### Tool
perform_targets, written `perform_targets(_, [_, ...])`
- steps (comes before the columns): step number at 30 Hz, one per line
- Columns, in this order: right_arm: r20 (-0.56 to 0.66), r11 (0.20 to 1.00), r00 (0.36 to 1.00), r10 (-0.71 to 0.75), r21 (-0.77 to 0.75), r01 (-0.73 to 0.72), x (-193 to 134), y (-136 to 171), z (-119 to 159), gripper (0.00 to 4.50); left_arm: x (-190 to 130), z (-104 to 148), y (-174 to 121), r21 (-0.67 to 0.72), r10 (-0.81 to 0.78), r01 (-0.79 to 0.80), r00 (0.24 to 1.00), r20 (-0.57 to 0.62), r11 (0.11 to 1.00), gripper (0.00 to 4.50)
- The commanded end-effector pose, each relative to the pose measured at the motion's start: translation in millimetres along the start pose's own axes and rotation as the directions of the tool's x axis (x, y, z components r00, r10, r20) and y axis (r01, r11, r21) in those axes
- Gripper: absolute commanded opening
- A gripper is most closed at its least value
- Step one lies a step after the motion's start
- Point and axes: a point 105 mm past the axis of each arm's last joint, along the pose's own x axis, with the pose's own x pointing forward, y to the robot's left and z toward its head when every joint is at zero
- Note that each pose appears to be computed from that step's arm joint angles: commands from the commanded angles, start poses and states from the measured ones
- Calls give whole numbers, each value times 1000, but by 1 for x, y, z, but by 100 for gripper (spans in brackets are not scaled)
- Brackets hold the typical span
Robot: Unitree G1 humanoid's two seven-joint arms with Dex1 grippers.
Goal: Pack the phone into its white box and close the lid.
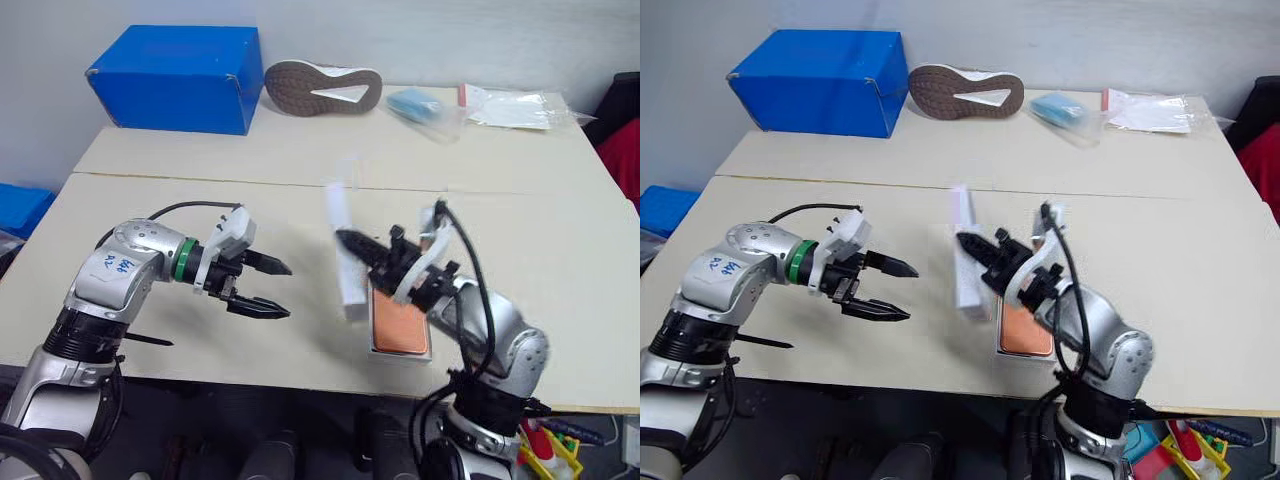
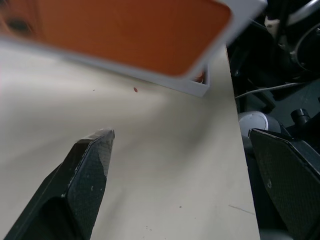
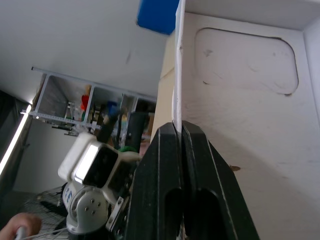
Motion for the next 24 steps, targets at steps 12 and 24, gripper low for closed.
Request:
perform_targets(12, [-33,997,996,-82,3,82,-14,-38,-19,1,-4,5,0,37,12,-12,1000,-22,999,450])
perform_targets(24, [89,988,987,-133,-67,139,-41,-65,-6,1,25,3,10,93,-28,31,999,-29,995,450])
